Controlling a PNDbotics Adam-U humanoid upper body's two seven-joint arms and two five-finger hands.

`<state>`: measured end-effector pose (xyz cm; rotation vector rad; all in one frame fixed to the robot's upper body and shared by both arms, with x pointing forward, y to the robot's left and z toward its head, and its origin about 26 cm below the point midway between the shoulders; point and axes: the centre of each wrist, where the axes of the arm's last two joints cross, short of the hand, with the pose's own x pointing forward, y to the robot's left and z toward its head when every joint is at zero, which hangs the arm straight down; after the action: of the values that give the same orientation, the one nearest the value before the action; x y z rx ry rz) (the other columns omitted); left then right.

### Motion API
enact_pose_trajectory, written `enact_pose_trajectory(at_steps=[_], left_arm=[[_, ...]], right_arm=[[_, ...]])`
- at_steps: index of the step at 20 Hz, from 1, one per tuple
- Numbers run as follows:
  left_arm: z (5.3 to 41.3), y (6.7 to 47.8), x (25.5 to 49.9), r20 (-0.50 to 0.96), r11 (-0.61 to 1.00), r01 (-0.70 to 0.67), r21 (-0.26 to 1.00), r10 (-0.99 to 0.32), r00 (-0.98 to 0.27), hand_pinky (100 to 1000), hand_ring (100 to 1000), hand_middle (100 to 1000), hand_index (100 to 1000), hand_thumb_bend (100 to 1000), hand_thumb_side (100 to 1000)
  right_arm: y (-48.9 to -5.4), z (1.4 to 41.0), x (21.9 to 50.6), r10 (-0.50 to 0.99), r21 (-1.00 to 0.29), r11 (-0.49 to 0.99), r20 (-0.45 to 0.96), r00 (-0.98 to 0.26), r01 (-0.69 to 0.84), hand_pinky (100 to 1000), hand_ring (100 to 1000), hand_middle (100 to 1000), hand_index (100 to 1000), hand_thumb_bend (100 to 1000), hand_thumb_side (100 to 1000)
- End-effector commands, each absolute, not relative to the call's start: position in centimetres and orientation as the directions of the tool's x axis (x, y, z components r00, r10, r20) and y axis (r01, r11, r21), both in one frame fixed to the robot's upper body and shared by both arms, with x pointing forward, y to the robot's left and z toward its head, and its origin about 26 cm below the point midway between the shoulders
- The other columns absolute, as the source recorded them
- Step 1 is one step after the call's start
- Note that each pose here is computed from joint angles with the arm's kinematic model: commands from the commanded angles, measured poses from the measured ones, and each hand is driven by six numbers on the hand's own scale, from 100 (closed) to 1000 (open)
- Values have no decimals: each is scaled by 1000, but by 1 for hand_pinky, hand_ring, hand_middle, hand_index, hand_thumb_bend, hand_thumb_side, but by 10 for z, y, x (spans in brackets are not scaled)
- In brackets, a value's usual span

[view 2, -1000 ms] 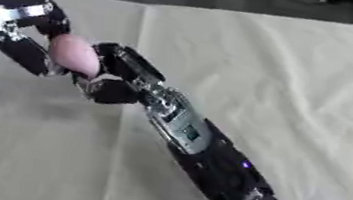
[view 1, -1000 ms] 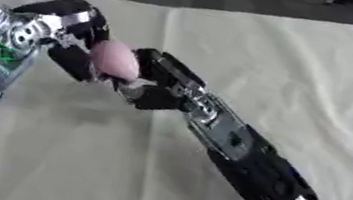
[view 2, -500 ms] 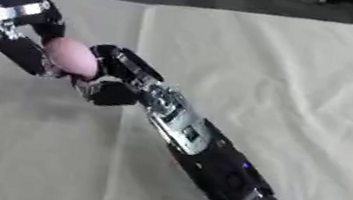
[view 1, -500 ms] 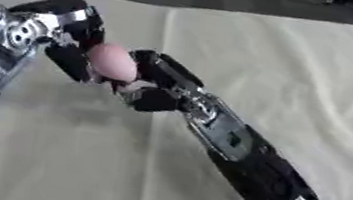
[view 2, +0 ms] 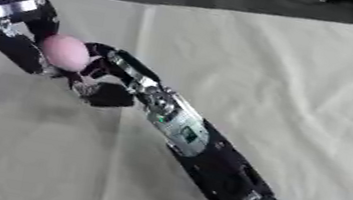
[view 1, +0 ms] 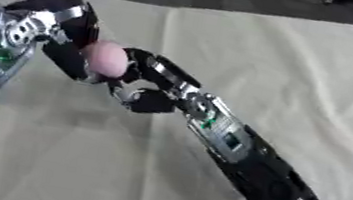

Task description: Pick up the objects with one hand, pass them to the other hand, and then place them into the box on the other side of the table.

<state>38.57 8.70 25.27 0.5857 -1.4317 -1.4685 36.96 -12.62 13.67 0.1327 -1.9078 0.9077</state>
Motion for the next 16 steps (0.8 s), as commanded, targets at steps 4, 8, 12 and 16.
enact_pose_trajectory(at_steps=[4,8,12,16], left_arm=[[268,91,381,280,185,252,950,-863,-420,707,459,301,292,538,100],[269,94,381,281,197,236,952,-866,-414,707,459,300,291,536,100],[268,96,381,284,201,234,951,-866,-411,707,460,300,291,535,100],[270,98,380,286,207,226,952,-864,-414,707,459,299,291,531,100]], right_arm=[[-128,144,370,299,-578,694,774,-558,-430,768,744,811,892,381,245],[-130,143,371,314,-590,686,768,-558,-426,771,750,819,898,387,249],[-132,143,371,321,-590,691,768,-554,-418,771,750,821,901,395,245],[-134,143,371,336,-594,694,767,-547,-407,771,750,822,902,399,249]])
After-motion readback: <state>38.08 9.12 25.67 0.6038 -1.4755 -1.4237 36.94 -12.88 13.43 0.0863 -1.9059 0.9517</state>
